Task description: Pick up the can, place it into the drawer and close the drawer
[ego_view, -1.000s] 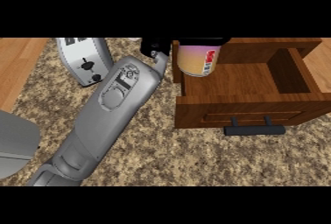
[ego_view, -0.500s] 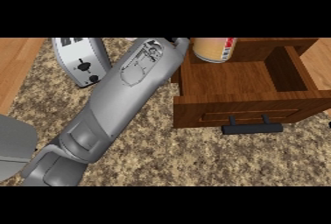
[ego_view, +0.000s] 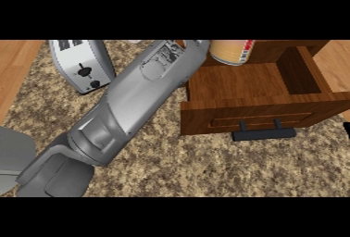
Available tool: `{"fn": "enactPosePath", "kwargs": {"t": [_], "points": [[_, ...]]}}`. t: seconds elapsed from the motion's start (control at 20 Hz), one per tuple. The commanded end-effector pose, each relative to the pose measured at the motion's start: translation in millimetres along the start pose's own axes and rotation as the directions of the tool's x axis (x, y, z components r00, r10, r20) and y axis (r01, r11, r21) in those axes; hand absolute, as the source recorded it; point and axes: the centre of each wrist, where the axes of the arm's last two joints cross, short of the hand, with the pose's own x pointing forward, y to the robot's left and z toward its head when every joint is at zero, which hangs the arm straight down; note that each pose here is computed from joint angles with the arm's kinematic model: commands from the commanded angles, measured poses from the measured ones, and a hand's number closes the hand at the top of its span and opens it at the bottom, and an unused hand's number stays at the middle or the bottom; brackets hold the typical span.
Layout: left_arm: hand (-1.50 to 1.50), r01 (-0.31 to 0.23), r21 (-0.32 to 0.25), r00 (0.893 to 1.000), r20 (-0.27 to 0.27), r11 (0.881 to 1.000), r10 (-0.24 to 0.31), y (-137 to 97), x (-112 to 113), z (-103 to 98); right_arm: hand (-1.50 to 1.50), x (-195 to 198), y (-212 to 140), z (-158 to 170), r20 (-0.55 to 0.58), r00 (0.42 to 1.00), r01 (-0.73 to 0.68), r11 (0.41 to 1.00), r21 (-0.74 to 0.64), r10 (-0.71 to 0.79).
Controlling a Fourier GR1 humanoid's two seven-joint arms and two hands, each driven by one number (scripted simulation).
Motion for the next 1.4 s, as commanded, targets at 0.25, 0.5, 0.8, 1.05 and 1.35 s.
{"fn": "enactPosePath", "kwargs": {"t": [0.25, 0.5, 0.8, 1.05, 1.35], "points": [[1.50, 0.061, 0.018, 0.998, 0.000, 0.998, -0.061, 4, -12, -11, -1.50, -4, -3, -9, 0.010, 1.000, -0.002, 1.000, 0.004, 0.002], [1.50, 0.099, 0.055, 0.995, 0.003, 0.994, -0.099, 0, -34, -3, -1.50, -3, 2, -11, -0.003, 1.000, -0.001, 1.000, 0.020, 0.001], [1.50, 0.126, 0.061, 0.992, -0.008, 0.990, -0.126, -1, -41, -3, -1.50, -8, 11, -16, 0.005, 1.000, 0.011, 1.000, 0.017, -0.011], [1.50, 0.198, 0.100, 0.980, 0.019, 0.975, -0.200, 3, -63, 0, -1.50, 0, 13, -29, 0.024, 1.000, 0.007, 0.998, 0.066, -0.009], [-1.50, 0.179, 0.127, 0.984, -0.008, 0.976, -0.180, 1, -67, 3, -1.50, 2, 21, -21, 0.041, 0.999, 0.008, 0.999, 0.050, -0.010]]}}
